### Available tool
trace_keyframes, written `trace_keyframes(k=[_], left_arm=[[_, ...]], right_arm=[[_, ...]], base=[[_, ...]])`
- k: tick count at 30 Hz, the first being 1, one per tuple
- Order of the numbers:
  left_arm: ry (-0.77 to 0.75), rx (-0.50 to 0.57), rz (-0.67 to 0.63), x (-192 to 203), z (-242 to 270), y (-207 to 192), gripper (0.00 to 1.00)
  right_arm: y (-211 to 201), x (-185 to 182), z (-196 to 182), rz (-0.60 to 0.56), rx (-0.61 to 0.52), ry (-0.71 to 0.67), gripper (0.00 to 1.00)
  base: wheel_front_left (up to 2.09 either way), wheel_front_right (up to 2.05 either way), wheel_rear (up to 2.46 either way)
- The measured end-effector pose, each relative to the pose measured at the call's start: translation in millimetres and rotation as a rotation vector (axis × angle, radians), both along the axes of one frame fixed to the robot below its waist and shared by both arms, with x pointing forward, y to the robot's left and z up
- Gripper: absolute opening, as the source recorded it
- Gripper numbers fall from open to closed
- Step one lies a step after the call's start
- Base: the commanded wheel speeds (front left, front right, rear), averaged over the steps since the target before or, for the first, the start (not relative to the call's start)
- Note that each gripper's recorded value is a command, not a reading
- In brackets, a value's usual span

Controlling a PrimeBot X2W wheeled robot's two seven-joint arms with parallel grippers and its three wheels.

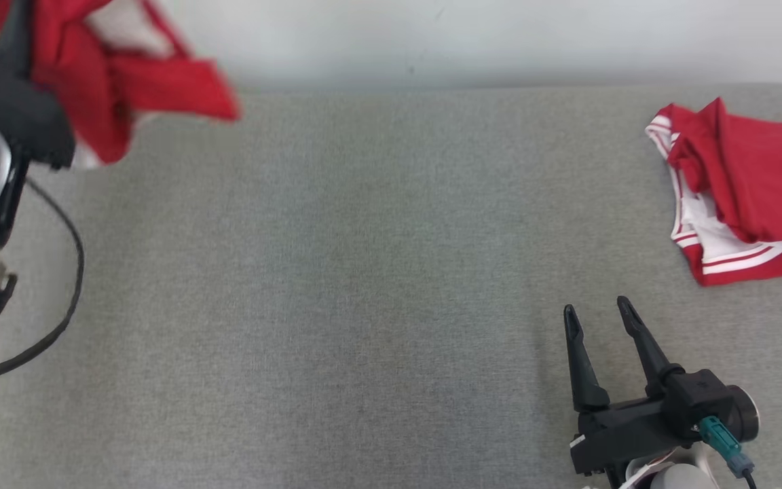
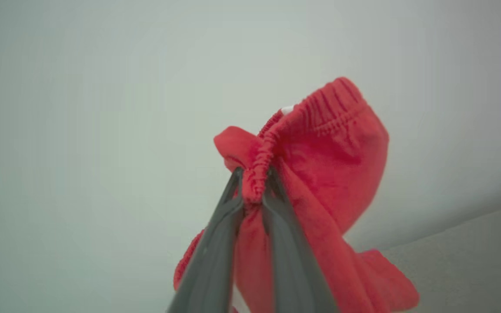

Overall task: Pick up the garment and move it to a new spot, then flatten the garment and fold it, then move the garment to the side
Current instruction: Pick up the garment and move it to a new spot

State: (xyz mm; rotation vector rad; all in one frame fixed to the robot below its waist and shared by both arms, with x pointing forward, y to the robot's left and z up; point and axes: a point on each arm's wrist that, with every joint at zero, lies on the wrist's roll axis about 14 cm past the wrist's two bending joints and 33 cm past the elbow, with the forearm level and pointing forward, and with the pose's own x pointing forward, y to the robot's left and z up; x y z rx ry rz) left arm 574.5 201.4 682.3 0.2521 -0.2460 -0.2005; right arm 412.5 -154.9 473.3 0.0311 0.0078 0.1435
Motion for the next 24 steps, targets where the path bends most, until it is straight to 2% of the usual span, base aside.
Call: trace_keyframes(k=[5,11,19,24], left_arm=[[-0.102,-0.01,-0.174,-15.5,43.3,-62.0,0.0],[-0.125,-0.044,-0.363,-34.1,54.9,-133.6,0.0],[-0.088,-0.127,-0.626,-70.1,45.0,-239.0,0.0],[-0.007,-0.182,-0.716,-88.6,14.7,-277.1,0.0]], right_arm=[[-11.1,-9.5,5.9,-0.035,0.017,-0.01,1.0],[-33.0,-24.0,9.1,-0.102,0.028,-0.012,1.0],[-73.1,-53.3,9.8,-0.23,0.03,-0.006,1.0],[-91.6,-69.9,8.8,-0.294,0.028,0.001,1.0]], base=[[0.0,0.0,0.0],[0.0,0.0,0.0],[0.0,0.0,0.0],[0.0,0.0,0.0]])
